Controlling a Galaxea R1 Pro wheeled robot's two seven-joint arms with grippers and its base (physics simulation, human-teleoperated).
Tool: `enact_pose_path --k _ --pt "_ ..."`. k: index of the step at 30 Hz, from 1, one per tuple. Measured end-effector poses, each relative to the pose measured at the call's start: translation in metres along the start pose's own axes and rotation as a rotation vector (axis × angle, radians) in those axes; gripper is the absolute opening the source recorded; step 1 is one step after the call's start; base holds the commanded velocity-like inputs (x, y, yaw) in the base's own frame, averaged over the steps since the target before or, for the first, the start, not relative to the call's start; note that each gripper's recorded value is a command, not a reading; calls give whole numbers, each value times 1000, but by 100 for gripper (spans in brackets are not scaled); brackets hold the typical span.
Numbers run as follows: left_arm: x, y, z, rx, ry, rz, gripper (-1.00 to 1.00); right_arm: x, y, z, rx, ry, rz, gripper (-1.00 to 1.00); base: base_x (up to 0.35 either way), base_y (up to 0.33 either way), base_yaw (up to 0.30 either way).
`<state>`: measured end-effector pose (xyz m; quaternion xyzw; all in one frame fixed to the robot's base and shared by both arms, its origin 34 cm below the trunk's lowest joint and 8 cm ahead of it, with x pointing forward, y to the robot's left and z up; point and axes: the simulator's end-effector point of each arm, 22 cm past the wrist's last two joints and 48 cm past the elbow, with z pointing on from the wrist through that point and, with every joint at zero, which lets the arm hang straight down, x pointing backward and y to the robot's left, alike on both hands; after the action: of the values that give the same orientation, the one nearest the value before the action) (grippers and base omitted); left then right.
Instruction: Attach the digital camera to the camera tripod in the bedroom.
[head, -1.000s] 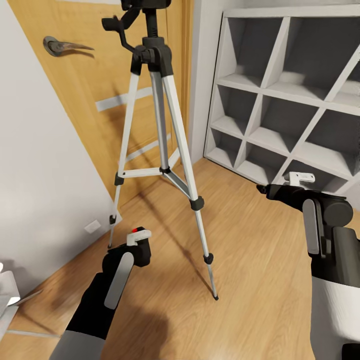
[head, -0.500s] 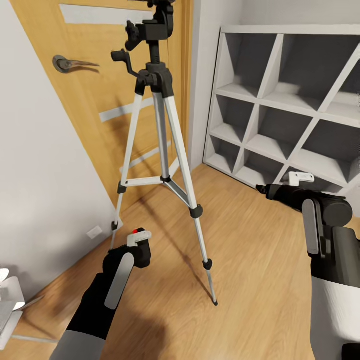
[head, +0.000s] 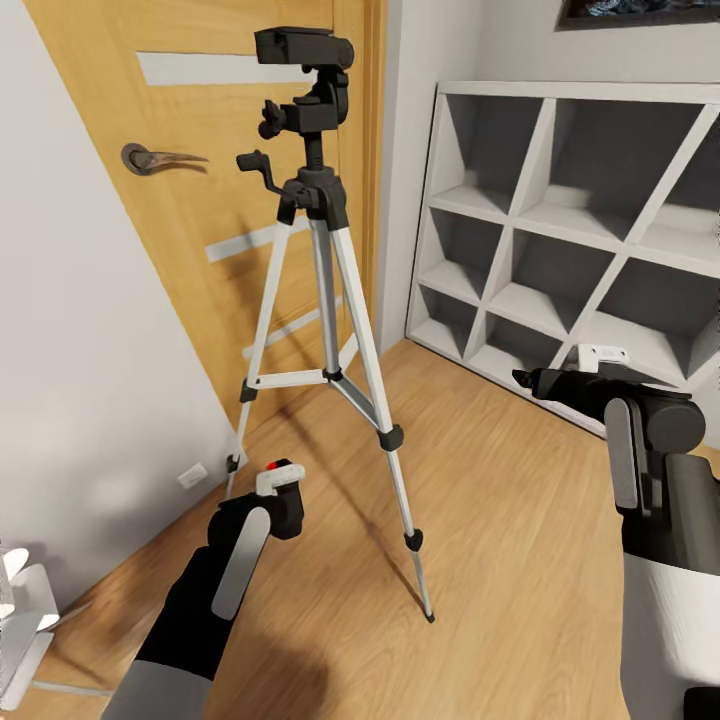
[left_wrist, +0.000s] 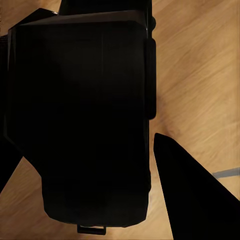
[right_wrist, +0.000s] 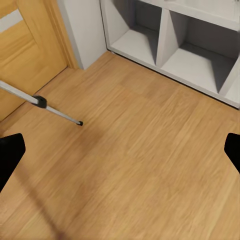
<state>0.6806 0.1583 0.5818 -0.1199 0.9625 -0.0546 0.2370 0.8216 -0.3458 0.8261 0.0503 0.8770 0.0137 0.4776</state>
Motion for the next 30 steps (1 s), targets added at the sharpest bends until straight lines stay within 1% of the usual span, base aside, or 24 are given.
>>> enact_pose_path --k 8,22,26,27,28,30 --pt "-8 -3 -15 -2 0 5 -100 -21 2 -13 -2 -13 0 100 0 0 0" --pt "-30 -10 -47 5 -21 2 -100 -55 5 -35 -6 -35 1 100 0 0 0" --pt "-24 -5 -57 -11 -18 -10 -100 -65 6 -42 -7 -41 1 100 0 0 0" --pt "-17 -1 -60 -18 -11 -17 -100 -67 7 -43 -7 -43 1 100 0 0 0" --pt "-10 3 -64 -17 -4 -33 -100 -69 7 -45 -8 -44 0 100 0 0 0" --pt "-2 5 -69 -9 6 -54 -100 -74 9 -48 -10 -47 -2 100 0 0 0"
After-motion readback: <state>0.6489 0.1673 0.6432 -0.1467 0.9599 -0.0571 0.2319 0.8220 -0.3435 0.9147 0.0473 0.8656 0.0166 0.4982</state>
